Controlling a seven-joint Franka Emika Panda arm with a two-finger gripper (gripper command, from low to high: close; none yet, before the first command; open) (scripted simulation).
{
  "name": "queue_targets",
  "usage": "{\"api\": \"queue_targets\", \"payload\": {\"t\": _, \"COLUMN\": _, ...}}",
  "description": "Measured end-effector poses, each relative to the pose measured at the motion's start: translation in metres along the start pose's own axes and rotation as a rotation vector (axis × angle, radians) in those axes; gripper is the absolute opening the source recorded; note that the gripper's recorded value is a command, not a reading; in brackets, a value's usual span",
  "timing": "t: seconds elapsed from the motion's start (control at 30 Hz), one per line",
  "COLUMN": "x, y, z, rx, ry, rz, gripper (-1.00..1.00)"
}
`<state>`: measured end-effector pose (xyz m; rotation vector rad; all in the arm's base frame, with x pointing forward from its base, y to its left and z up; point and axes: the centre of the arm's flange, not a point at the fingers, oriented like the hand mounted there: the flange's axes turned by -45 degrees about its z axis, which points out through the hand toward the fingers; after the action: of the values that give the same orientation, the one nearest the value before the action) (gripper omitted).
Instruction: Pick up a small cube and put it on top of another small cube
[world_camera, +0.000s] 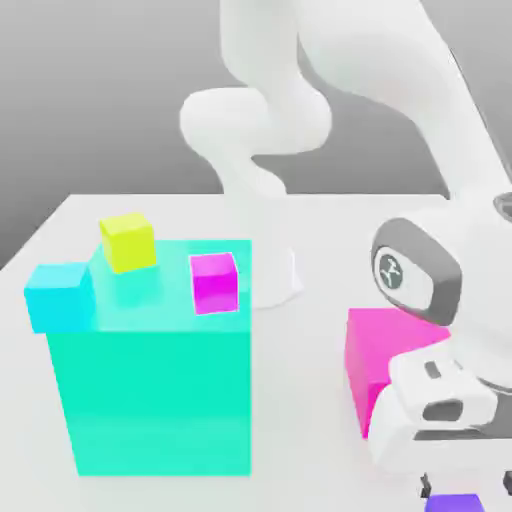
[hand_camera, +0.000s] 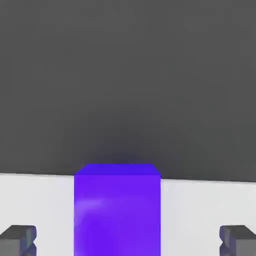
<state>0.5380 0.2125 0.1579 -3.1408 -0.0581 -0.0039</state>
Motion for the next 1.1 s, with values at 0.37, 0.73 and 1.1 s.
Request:
{"api": "queue_targets", "payload": {"t": 0.37, "x": -0.001, "y": -0.001, "z": -0.022, "rx": 0.002, "ry": -0.001, "rz": 0.0, "gripper": -1.0}}
{"api": "queue_targets", "payload": {"t": 0.73, "x": 0.004, "y": 0.223, "z": -0.164, "rx": -0.114, "ry": -0.003, "rz": 0.663, "gripper": -1.0}}
{"api": "queue_targets", "payload": {"t": 1.1, "x": -0.116, "y": 0.404, "z": -0.307, "rx": -0.017, "ry": -0.001, "rz": 1.39, "gripper": -1.0}}
